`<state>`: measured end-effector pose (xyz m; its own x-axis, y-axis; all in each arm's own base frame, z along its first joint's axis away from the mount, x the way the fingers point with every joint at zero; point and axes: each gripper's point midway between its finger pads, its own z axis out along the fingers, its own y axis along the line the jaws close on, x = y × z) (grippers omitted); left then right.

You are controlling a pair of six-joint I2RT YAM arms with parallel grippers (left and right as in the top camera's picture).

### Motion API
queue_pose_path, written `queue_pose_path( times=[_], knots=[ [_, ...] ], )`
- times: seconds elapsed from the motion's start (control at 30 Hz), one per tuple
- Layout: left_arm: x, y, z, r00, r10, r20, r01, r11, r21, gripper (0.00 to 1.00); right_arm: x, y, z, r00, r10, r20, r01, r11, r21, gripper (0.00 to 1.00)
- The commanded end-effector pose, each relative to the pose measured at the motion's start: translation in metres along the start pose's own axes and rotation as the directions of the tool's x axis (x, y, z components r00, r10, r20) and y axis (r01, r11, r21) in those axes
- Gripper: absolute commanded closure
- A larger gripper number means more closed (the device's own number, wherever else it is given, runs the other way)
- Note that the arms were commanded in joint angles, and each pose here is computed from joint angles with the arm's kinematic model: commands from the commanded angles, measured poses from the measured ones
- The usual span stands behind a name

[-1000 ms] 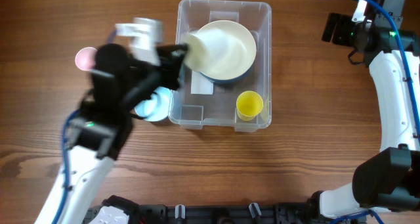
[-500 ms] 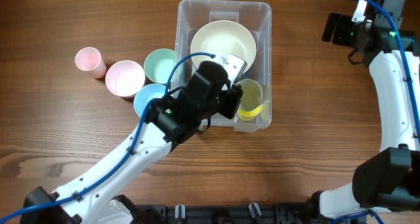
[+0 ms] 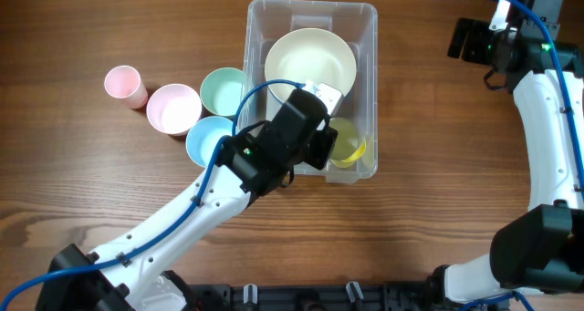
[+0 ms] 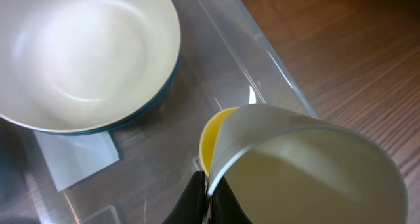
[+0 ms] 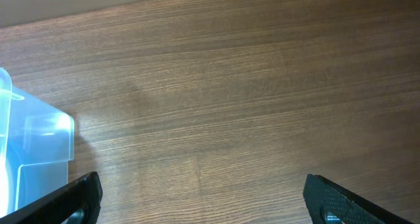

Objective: Pack container
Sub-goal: 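Lower the cream cup into the yellow cup and release, then move the left gripper to the pink cup and grasp its rim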

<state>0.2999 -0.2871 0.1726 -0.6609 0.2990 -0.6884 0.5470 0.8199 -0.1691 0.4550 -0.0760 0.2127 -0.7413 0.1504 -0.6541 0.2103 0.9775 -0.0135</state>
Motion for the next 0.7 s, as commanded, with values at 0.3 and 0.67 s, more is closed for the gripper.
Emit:
queue_pose_path(
  times=[0.3, 0.67],
  knots=[
    [-0.005, 0.004, 0.0, 0.999, 0.04, 0.023, -0.038, 0.997, -0.074, 0.56, 0.0, -0.001, 0.004, 1.0, 0.012, -0.003, -0.012, 1.0, 0.012, 0.0],
    [-0.049, 0.091, -0.06, 0.965, -0.109, 0.241, 0.183, 0.933, -0.31, 0.59, 0.0, -0.001, 0.004, 1.0, 0.012, -0.003, -0.012, 1.0, 0.012, 0.0]
  ],
)
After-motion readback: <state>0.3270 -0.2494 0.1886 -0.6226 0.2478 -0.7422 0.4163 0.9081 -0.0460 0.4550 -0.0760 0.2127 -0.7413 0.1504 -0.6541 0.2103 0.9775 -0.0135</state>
